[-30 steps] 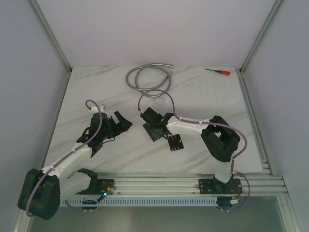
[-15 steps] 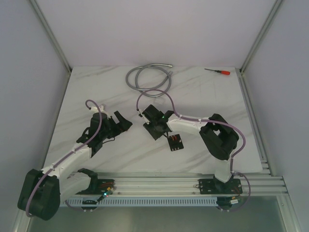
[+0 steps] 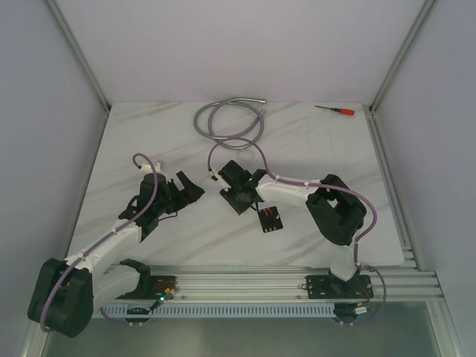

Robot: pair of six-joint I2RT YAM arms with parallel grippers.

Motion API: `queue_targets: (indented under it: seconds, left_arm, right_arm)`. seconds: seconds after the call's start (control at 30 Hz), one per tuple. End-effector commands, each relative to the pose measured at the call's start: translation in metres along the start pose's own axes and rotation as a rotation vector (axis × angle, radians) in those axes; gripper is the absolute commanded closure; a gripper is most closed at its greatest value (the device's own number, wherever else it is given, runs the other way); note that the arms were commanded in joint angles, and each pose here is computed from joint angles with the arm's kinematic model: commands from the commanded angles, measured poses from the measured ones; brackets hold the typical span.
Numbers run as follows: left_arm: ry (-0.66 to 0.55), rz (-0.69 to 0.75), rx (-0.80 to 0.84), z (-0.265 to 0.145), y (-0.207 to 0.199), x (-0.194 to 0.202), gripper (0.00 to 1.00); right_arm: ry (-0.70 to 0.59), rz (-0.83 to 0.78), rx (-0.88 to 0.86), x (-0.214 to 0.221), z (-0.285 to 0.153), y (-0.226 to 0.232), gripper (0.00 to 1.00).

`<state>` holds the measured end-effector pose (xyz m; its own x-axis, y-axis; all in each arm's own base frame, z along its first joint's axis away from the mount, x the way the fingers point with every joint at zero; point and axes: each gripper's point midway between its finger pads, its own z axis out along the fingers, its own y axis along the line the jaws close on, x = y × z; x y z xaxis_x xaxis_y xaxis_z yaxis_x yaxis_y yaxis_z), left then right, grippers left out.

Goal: Snap on the fuse box
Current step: Pick up the fuse from the center of the board.

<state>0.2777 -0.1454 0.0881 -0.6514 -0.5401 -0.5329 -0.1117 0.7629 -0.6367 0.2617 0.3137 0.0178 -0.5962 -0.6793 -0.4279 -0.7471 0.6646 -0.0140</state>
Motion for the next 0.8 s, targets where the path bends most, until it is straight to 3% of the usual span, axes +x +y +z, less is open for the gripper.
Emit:
queue_targets:
  seconds: [0.0,0.4,0.77]
  left_arm:
    - [-0.001,-0.004,0.024,0.001,-0.006,-0.004,0.00]
    - [0.019,0.009,0.103,-0.001,-0.021,-0.001,0.00]
    - [-0.046,0.096,0.340,-0.017,-0.078,0.002,0.14]
  right_arm:
    - [0.063,-0.023,-0.014,0.013,0.014,0.002,0.66]
    - [0.025,0.067,0.023,0.006,-0.003,-0.003,0.77]
    - [-0.307,0.399,0.081,-0.048,-0.069,-0.013,0.78]
